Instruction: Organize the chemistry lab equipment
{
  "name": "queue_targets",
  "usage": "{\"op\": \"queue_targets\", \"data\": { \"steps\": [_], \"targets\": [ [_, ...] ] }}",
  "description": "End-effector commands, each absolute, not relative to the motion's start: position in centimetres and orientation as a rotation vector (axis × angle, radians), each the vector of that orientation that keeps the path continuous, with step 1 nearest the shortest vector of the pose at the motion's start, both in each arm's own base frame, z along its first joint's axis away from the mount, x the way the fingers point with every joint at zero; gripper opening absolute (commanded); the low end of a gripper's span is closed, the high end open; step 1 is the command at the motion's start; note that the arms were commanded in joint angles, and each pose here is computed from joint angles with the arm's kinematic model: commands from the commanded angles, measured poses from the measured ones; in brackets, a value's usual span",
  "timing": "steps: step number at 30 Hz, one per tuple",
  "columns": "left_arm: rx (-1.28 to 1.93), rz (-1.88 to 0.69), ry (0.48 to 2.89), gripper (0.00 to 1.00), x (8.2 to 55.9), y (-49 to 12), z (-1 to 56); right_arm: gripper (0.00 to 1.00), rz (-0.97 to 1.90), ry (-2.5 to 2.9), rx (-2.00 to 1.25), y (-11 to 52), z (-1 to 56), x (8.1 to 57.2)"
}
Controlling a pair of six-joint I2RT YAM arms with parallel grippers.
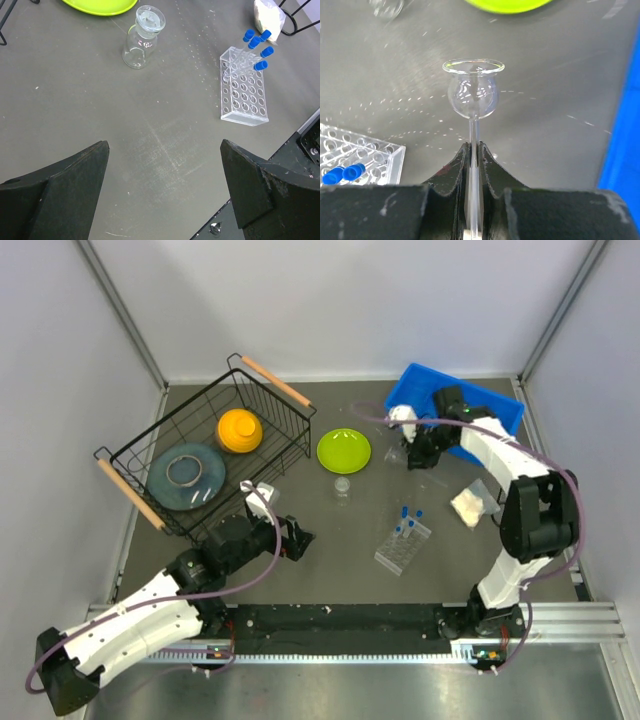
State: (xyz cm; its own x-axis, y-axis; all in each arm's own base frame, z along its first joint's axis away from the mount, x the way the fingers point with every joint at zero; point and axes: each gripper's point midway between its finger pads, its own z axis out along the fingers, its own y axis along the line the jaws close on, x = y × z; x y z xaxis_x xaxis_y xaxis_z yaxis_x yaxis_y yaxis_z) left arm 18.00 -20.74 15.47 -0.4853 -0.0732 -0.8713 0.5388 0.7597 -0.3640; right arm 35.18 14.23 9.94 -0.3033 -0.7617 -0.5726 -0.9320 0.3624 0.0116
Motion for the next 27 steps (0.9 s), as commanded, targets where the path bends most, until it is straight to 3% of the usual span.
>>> {"op": "queue_targets", "data": {
  "steps": [1, 12, 27],
  "targets": [
    [0.347, -0.801, 1.904, 0.99, 18.1, -21.1, 16.3, 0.06, 0.462, 2.053, -1.143, 13.2, 19.8, 38.5],
    [0.366, -0.814, 1.898, 0.99, 18.1, -21.5, 16.1, 0.07, 0.642, 2.156, -0.417, 5.1, 25.6, 44.4],
    [0.364, -0.783, 1.936, 0.99, 18.5, -21.6, 16.1, 0.08, 0.736, 2.302, 0.023, -0.7, 19.8, 50.2]
  ]
}}
